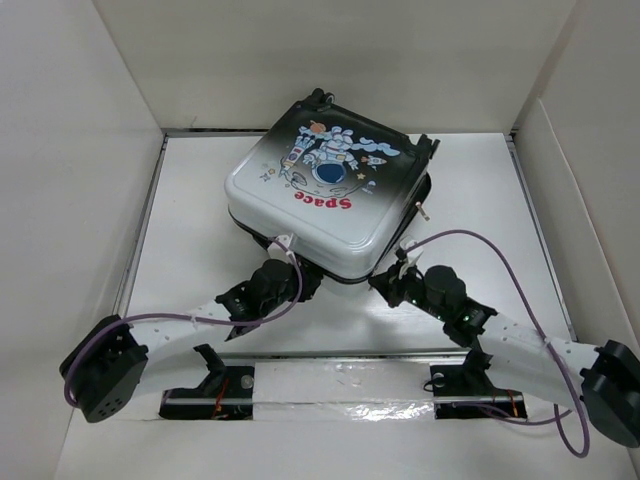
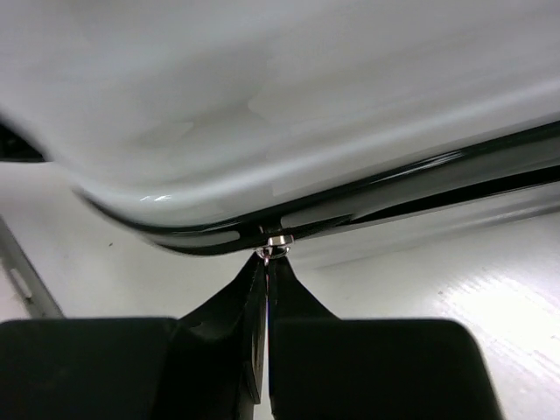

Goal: Pack the luggage

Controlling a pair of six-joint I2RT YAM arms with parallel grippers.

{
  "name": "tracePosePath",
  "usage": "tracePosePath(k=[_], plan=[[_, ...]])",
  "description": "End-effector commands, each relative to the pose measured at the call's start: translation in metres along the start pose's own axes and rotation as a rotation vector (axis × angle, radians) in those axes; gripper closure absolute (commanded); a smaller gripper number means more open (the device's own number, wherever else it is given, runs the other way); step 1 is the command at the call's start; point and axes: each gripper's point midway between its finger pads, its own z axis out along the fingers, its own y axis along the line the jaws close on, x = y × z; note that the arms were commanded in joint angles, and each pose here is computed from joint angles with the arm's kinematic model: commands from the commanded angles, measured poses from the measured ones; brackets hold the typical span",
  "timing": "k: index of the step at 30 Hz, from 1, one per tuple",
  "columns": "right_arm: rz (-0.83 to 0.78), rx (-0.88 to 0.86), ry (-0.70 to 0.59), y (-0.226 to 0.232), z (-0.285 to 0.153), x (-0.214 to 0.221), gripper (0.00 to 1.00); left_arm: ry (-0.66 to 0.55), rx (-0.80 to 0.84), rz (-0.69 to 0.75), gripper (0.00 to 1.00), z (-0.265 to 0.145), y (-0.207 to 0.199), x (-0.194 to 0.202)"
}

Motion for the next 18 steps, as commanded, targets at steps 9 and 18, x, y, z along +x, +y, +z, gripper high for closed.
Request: tracePosePath(k=[9,18], plan=[[0.08,-0.098,0.197,0.07,-0.03,0.036,1.0,-0.221,0.176,-0.021,0.94,0.016,-0.073,-0.081],[0.195,-0.024,0.081,0.114,0.023,-0.014,1.0,-0.163,0.217,-0.003,0.94,0.027,-0.1,-0.057]])
